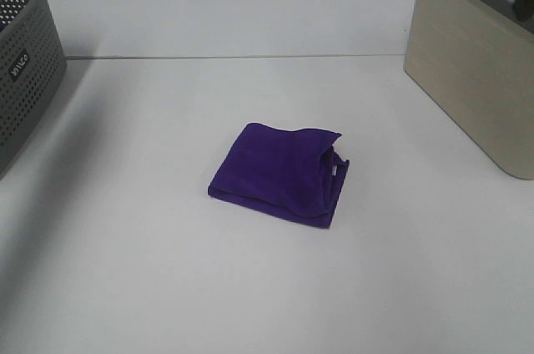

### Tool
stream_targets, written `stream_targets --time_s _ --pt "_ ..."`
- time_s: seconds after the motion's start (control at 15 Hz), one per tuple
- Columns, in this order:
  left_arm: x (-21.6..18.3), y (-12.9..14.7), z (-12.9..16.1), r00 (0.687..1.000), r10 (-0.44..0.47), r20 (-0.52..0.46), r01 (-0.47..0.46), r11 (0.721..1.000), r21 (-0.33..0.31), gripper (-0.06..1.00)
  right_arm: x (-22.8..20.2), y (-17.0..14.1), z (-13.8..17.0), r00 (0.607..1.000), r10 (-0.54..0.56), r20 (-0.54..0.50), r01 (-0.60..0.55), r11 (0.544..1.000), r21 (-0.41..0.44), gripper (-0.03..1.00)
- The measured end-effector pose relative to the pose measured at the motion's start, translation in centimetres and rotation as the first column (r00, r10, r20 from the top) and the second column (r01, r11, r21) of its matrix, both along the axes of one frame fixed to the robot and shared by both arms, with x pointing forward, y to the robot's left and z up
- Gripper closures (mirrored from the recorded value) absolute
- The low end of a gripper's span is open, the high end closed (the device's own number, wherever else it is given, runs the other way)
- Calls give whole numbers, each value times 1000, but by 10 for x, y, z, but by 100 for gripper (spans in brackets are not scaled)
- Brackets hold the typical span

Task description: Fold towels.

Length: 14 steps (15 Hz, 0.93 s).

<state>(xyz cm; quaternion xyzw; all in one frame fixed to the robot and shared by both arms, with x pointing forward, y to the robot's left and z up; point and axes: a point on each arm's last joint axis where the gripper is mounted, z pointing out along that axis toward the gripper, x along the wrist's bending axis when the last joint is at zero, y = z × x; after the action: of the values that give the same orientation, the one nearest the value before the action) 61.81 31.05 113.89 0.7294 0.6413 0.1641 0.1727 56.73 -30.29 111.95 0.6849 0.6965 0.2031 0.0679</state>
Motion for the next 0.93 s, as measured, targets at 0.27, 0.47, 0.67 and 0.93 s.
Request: stream_targets --time_s 0.27,0.47,0.67,0.93 --pt "-141 36 25 990 119 72 -121 992 20 11 -90 0 39 991 -30 132 37 998 -51 10" --pt "-216 23 37 941 52 334 -94 990 109 12 -153 5 65 938 -39 345 62 997 -55 10" --pt "-271 11 45 827 7 563 -120 979 164 13 -194 8 64 888 -45 458 78 995 -54 10" --pt "-308 3 23 796 -20 605 -125 973 196 13 -233 8 27 752 -79 655 136 990 -36 12"
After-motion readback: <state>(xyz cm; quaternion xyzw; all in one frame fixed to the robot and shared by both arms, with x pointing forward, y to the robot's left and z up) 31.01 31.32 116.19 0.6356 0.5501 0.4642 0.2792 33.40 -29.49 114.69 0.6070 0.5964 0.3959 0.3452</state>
